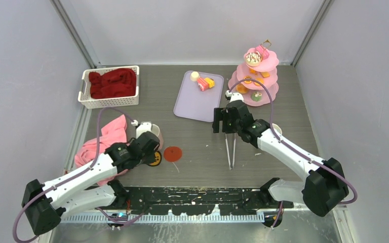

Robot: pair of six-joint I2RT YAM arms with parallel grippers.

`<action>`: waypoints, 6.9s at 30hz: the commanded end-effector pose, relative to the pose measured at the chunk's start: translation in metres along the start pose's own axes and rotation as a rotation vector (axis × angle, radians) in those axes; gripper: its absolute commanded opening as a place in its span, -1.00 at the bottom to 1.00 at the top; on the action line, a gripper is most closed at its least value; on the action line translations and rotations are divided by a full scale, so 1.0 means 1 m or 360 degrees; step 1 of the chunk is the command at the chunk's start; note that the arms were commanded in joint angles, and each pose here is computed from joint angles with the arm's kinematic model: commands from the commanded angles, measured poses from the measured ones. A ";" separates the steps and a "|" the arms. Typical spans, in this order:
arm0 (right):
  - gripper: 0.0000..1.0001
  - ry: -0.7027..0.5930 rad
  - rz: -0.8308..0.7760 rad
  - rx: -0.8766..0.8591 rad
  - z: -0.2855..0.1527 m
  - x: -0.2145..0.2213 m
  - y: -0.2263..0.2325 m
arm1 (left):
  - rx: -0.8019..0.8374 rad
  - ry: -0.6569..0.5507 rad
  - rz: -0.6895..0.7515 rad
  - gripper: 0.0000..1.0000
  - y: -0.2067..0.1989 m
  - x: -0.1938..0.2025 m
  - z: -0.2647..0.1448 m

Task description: Serve the afternoon tea

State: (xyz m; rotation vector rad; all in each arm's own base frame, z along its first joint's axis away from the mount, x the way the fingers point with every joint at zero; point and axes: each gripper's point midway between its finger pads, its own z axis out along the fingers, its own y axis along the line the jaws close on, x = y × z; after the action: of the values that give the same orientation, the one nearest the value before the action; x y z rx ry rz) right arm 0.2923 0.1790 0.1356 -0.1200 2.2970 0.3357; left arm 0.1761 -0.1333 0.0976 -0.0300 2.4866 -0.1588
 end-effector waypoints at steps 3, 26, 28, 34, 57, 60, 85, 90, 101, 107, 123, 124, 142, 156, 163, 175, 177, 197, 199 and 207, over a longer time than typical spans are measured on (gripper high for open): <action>0.71 -0.0083 0.0014 -0.0055 -0.001 -0.013 0.008 | -0.0041 -0.0261 -0.0045 -1.00 -0.010 -0.008 -0.004; 0.71 -0.0092 0.0024 0.0013 -0.010 -0.007 -0.004 | -0.0230 -0.0136 -0.0191 -1.00 0.016 0.045 0.011; 0.71 -0.0100 0.0033 0.0020 -0.011 -0.006 -0.005 | -0.0218 -0.0112 -0.0192 -1.00 0.013 0.048 0.011; 0.71 -0.0098 0.0051 0.0039 -0.014 0.000 -0.010 | -0.0166 -0.0081 -0.0156 -1.00 0.006 0.055 0.009; 0.72 -0.0337 0.0137 0.0516 -0.069 -0.050 -0.059 | -0.0142 0.0083 -0.0088 0.46 0.009 0.080 0.005; 0.76 -0.0392 0.0171 0.0731 -0.087 -0.056 -0.082 | -0.0106 0.0110 -0.0095 0.61 0.007 0.080 -0.002; 1.00 -0.0033 0.0711 0.0796 -0.127 0.013 -0.131 | 0.0317 -0.0580 0.0117 0.91 -0.031 -0.079 -0.125; 0.96 -0.0040 0.0758 0.0753 -0.110 0.025 -0.137 | 0.0375 -0.0608 0.0313 0.99 -0.080 -0.102 -0.124; 0.80 0.0122 0.0937 0.0872 -0.088 0.048 -0.165 | 0.0575 -0.0369 0.0372 0.99 -0.127 -0.091 -0.090; 0.58 0.0130 0.0997 0.0884 -0.075 0.065 -0.172 | 0.0613 -0.0341 0.0264 1.00 -0.124 -0.090 -0.081; -0.91 -0.0078 0.1009 0.1041 -0.088 0.036 -0.191 | 0.0317 -0.0424 0.0470 0.97 -0.076 -0.101 -0.089; -0.98 -0.0125 0.0976 0.1052 -0.094 0.026 -0.193 | 0.0276 -0.0447 0.0493 0.97 -0.068 -0.105 -0.093; -0.99 -0.0156 -0.0365 -0.0467 -0.080 -0.026 0.119 | -0.0070 -0.0460 -0.0261 0.93 0.047 -0.145 -0.087; -0.99 0.0027 -0.0813 -0.0576 -0.044 0.038 0.204 | -0.0126 -0.0430 -0.0448 0.94 0.074 -0.121 -0.080; -0.98 -0.0142 -0.0719 -0.0670 -0.044 0.030 0.220 | -0.0128 -0.0417 -0.0477 0.94 0.076 -0.113 -0.077; -0.99 -0.0210 -0.0577 -0.0712 -0.025 0.077 0.214 | -0.0117 -0.0416 -0.0488 0.94 0.075 -0.112 -0.074; -0.99 -0.0190 -0.0576 -0.0702 -0.022 0.089 0.211 | -0.0111 -0.0414 -0.0492 0.94 0.074 -0.111 -0.072; -0.37 -0.0183 -0.0618 -0.0598 -0.013 0.094 0.207 | -0.0108 -0.0397 -0.0479 0.94 0.073 -0.110 -0.065; 0.02 -0.0194 -0.0610 -0.0583 -0.016 0.089 0.206 | -0.0104 -0.0402 -0.0478 0.94 0.072 -0.111 -0.066; 0.41 -0.0274 -0.0619 -0.0466 -0.036 0.051 0.202 | -0.0038 -0.0362 -0.0413 0.98 0.061 -0.121 -0.057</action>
State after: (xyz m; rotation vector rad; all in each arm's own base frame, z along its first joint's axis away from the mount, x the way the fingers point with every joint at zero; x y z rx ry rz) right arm 0.1796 0.3603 0.1029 -0.7518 2.0786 0.4524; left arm 0.2222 -0.0482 0.1960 -0.4037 2.2802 -0.1594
